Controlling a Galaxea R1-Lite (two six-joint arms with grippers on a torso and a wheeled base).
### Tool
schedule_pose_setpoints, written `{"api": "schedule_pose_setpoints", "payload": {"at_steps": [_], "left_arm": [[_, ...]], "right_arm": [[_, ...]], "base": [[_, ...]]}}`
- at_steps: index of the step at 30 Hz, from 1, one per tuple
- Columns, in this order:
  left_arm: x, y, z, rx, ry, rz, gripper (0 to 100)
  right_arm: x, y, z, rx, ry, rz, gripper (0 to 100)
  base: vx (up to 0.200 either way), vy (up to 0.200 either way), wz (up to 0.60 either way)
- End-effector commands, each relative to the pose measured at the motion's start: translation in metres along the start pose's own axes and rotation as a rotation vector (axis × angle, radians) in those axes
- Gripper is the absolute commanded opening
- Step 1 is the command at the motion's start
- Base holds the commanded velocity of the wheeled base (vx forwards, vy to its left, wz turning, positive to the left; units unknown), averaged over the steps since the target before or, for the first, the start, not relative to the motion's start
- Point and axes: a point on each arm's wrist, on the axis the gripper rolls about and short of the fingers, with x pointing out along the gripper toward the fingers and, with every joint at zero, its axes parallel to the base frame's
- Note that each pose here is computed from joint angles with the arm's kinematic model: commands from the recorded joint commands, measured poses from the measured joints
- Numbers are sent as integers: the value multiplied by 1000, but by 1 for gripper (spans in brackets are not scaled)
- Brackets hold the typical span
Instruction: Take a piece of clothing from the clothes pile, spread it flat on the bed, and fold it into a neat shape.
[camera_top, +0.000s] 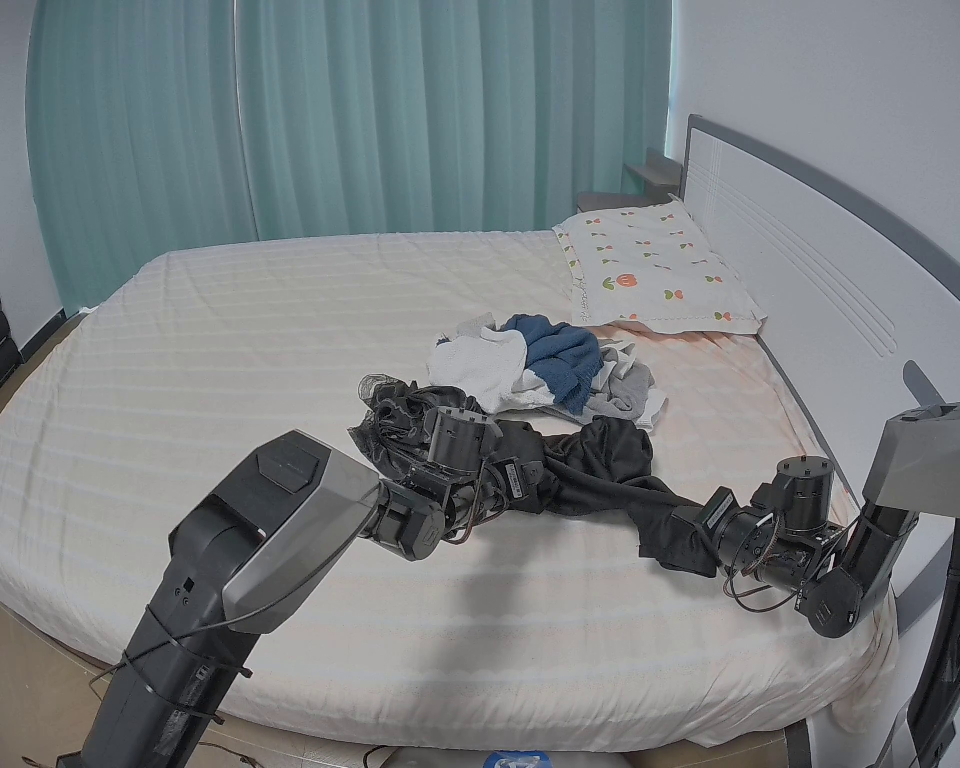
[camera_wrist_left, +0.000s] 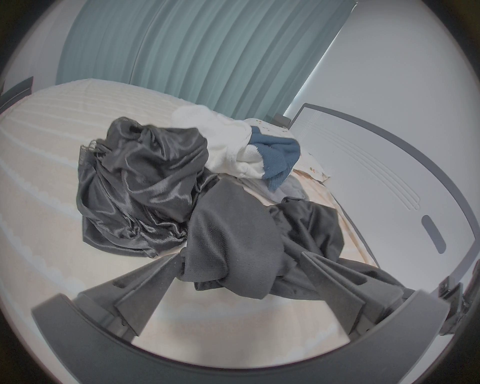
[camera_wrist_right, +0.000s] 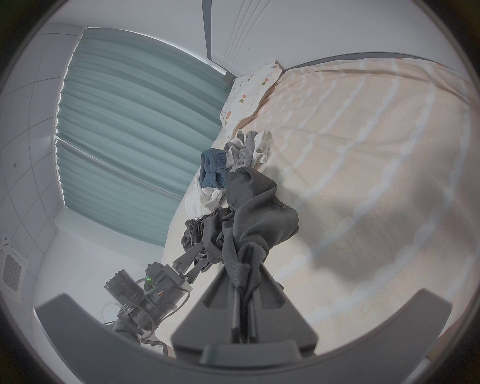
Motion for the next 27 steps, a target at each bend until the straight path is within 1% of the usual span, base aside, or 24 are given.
{"api": "schedule_pose_setpoints", "payload": {"at_steps": [1, 2, 6, 10, 13, 14, 15, 17, 19, 20, 21, 22, 23, 24, 27], "left_arm": [[19, 0, -14, 2, 31, 12, 100], [20, -2, -14, 0, 32, 16, 0], [21, -8, -5, -53, -10, 40, 0], [21, -3, -5, -76, 8, 73, 0], [19, -2, -6, -137, 7, 87, 0], [17, -2, -3, -158, 5, 88, 0], [10, -3, 5, -183, -2, 90, 0], [1, -4, 13, -197, -7, 91, 0], [-29, -3, 23, -203, 21, 98, 0], [-29, -3, 23, -203, 21, 98, 0], [-55, -7, 31, -206, 16, 59, 0], [-68, -9, 35, -206, 11, 32, 0], [-68, -9, 35, -206, 11, 32, 0], [-99, -14, 44, -205, -13, -24, 0], [-145, -22, 56, -188, -41, -63, 0]], "right_arm": [[0, -1, -1, 0, 3, -2, 0], [0, -1, -1, 0, 3, -2, 0], [0, -1, -1, 2, 4, -2, 0], [0, 1, -3, 0, 12, 3, 0], [0, 1, -4, 0, 13, 3, 0], [0, 1, -4, 2, 13, 3, 0], [0, 2, -5, 4, 15, 6, 0], [-1, 4, -6, 1, 18, 11, 0], [-3, 11, -4, -6, -10, 62, 0], [-3, 11, -4, -6, -10, 62, 0], [-7, 17, -7, -17, -22, 94, 0], [-9, 20, -9, -26, -24, 108, 0], [-9, 20, -9, -26, -24, 108, 0], [-15, 28, -6, -43, -50, 159, 0], [-22, 48, 6, -97, -107, 246, 0]], "base": [[0, 0, 0], [0, 0, 0], [0, 0, 0], [0, 0, 0], [0, 0, 0], [0, 0, 0], [0, 0, 0], [0, 0, 0], [0, 0, 0], [0, 0, 0], [0, 0, 0], [0, 0, 0], [0, 0, 0], [0, 0, 0], [0, 0, 0]]}}
